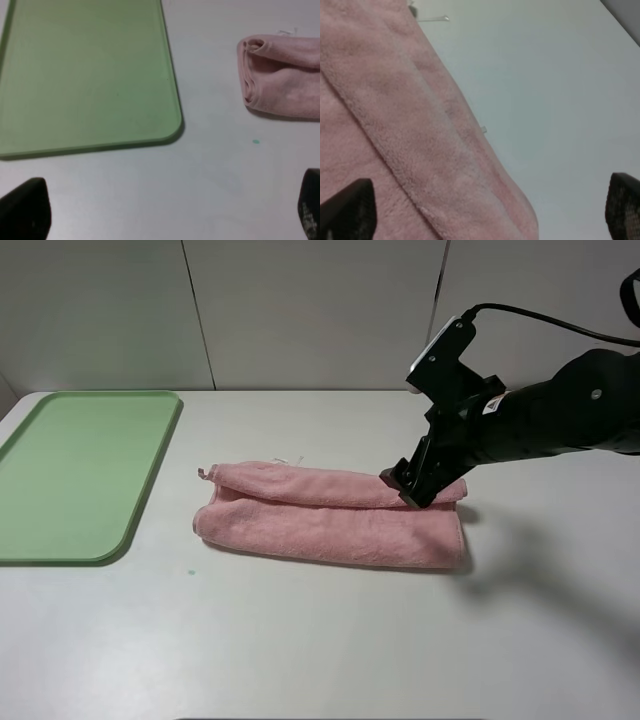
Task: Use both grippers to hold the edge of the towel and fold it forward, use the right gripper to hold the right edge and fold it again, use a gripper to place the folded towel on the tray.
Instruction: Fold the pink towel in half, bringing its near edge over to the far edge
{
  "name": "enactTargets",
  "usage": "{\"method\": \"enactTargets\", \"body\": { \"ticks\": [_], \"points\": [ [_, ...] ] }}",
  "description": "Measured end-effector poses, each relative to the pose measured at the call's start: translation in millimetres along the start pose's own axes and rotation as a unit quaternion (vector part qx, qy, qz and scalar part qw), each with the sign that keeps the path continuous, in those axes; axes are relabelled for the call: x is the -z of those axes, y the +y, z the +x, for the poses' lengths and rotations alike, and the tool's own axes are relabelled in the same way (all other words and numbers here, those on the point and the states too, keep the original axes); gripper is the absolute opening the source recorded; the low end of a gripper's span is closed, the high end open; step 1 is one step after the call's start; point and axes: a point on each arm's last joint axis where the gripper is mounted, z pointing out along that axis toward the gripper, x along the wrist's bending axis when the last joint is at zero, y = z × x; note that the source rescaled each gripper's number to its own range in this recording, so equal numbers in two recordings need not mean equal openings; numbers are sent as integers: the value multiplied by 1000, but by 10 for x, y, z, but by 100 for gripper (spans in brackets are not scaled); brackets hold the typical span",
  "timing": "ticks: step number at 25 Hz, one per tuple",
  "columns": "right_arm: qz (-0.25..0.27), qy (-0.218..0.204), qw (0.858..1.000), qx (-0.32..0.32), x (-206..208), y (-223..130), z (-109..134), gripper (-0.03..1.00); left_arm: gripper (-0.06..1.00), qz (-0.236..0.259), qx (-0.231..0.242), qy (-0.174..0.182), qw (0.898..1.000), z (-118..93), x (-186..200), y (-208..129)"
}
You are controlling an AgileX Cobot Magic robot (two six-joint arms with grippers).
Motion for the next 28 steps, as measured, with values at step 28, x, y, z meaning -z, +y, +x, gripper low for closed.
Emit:
{"method": "enactTargets", "body": {
  "ticks": [28],
  "points": [
    [-28, -7, 998, 55, -694, -58, 757, 100, 100, 0, -1, 0, 1000, 0, 0, 0]
  ]
}}
